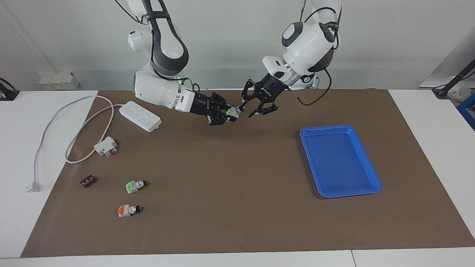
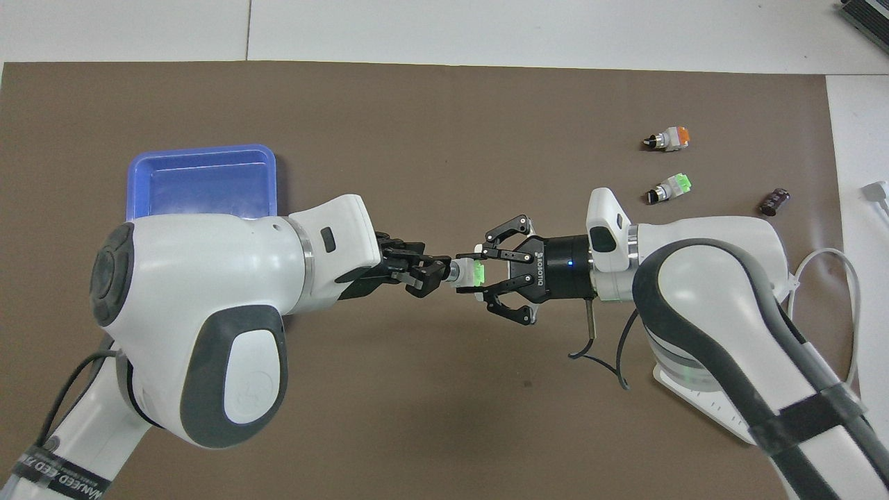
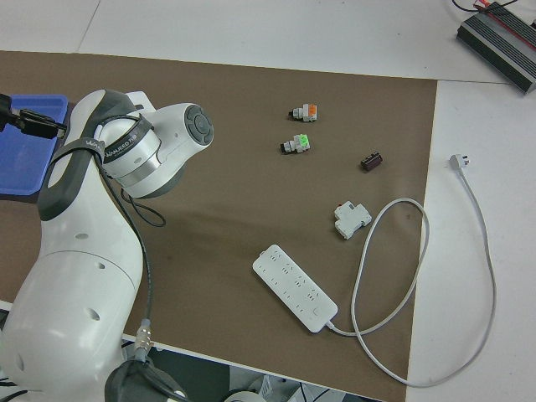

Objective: Turn and place switch with both arms

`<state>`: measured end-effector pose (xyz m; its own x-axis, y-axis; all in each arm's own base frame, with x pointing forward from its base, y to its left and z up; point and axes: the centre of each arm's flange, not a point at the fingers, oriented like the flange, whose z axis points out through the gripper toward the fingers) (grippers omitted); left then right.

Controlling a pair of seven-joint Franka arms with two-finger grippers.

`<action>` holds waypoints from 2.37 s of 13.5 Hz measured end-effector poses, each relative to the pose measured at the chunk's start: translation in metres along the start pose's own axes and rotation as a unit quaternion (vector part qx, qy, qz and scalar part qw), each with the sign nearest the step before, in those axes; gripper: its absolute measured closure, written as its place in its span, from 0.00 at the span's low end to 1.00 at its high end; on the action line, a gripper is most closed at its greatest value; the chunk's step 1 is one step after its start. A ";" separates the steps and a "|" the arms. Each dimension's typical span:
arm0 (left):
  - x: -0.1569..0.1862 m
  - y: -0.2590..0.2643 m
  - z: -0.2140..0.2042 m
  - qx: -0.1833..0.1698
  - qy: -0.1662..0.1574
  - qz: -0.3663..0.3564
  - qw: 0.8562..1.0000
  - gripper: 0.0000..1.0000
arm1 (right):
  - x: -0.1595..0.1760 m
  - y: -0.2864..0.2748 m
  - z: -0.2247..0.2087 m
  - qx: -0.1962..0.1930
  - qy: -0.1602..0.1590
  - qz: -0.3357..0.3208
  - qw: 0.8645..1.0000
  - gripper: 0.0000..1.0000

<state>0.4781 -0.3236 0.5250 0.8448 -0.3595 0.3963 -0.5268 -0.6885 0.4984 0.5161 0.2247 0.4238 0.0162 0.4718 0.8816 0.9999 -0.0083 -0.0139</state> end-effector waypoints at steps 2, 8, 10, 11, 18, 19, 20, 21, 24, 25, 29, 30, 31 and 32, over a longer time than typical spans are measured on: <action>-0.002 0.000 0.002 -0.004 -0.011 0.010 1.000 0.54 | 0.000 0.000 0.000 0.000 0.000 0.000 1.000 0.59; -0.002 0.000 0.001 -0.005 -0.012 0.016 1.000 0.59 | 0.001 0.000 -0.001 -0.001 0.000 0.002 1.000 0.59; 0.000 0.002 -0.001 -0.006 -0.008 0.017 1.000 0.59 | 0.003 0.000 -0.003 -0.002 0.001 0.006 1.000 0.59; 0.001 0.003 -0.002 -0.006 -0.007 0.018 1.000 0.59 | 0.004 0.000 -0.004 -0.003 0.002 0.007 1.000 0.59; 0.006 0.003 -0.009 -0.014 0.001 0.012 1.000 0.69 | 0.005 0.000 -0.005 -0.005 0.001 0.009 1.000 0.59; 0.006 0.003 -0.009 -0.014 0.001 0.012 1.000 0.69 | 0.005 0.000 -0.005 -0.005 0.001 0.009 1.000 0.59; 0.006 0.003 -0.009 -0.014 0.001 0.011 1.000 0.69 | 0.005 0.000 -0.005 -0.005 0.001 0.009 1.000 0.59; 0.006 0.003 -0.009 -0.014 0.000 0.011 1.000 0.68 | 0.005 0.000 -0.005 -0.005 0.001 0.009 1.000 0.59; 0.006 0.002 -0.008 -0.013 0.000 0.011 1.000 0.66 | 0.004 -0.001 -0.005 -0.005 0.001 0.010 1.000 0.59; 0.006 0.002 -0.007 -0.013 -0.001 0.011 1.000 0.66 | 0.004 -0.001 -0.005 -0.005 0.001 0.010 1.000 0.59; 0.005 0.007 -0.005 -0.018 -0.004 0.013 1.000 0.85 | 0.001 -0.001 -0.003 -0.006 -0.002 0.012 1.000 0.59; 0.005 0.006 -0.005 -0.018 -0.005 0.013 1.000 0.92 | 0.001 -0.001 -0.004 -0.007 -0.002 0.012 1.000 0.59; 0.005 0.006 -0.005 -0.018 -0.005 0.013 1.000 0.92 | 0.001 -0.002 -0.004 -0.007 -0.002 0.012 1.000 0.59; 0.005 0.006 -0.005 -0.018 -0.005 0.013 1.000 0.92 | 0.001 -0.002 -0.004 -0.007 -0.002 0.012 1.000 0.59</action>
<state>0.4786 -0.3267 0.5340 0.8318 -0.3831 0.4016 -0.5511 -0.6560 0.5158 0.5146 0.2219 0.4261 0.0410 0.4747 0.8792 0.9991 -0.0315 -0.0296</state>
